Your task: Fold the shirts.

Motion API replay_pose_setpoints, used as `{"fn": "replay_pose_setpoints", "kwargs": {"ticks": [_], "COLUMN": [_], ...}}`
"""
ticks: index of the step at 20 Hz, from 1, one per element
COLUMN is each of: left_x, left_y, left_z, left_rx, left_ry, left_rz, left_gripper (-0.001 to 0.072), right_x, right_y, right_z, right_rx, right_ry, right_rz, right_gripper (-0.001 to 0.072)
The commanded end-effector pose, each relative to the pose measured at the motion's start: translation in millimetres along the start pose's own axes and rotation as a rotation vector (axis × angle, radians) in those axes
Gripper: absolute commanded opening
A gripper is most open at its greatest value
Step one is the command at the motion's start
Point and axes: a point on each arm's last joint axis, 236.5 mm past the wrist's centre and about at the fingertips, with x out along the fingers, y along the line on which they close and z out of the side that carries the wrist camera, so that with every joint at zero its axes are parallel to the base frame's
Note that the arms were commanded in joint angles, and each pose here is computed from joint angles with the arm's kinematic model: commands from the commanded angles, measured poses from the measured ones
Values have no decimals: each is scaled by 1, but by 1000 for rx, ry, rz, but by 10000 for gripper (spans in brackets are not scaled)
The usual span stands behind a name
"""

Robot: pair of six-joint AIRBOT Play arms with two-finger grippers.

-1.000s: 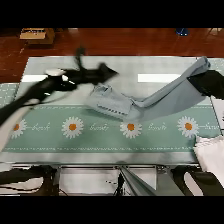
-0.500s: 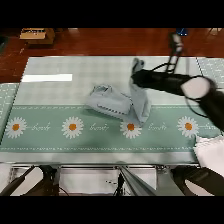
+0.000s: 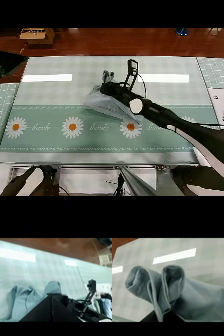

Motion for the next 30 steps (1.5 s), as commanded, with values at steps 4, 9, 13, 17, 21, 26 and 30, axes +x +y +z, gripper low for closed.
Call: {"fn": "replay_pose_setpoints", "kwargs": {"ticks": [4, 9, 13, 17, 21, 26, 30], "left_x": [16, 15, 16, 19, 21, 21, 21], "left_y": [-3, 4, 5, 11, 15, 15, 15], "left_z": [-8, -11, -11, -12, -13, -14, -14], "left_rx": [31, 41, 39, 26, 6, -2, -2], "left_ry": [30, 44, 46, 56, 65, 67, 68], "left_rz": [12, 41, 42, 45, 49, 49, 49], "left_gripper": [26, 26, 28, 28, 141, 410, 409], "right_x": [-1, -50, -158, -303, -245, -196, -144], "right_y": [35, 37, -98, -263, -243, -239, -206], "right_z": [-39, 0, 62, 43, -13, -44, -60], "right_rx": [6, -247, -499, -270, 393, 527, 567], "right_ry": [99, 166, 364, 695, 449, 309, 315], "right_rz": [56, 83, -312, -802, -336, -253, -115], "right_gripper": [389, 423, 422, 481, 527, 553, 553]}}
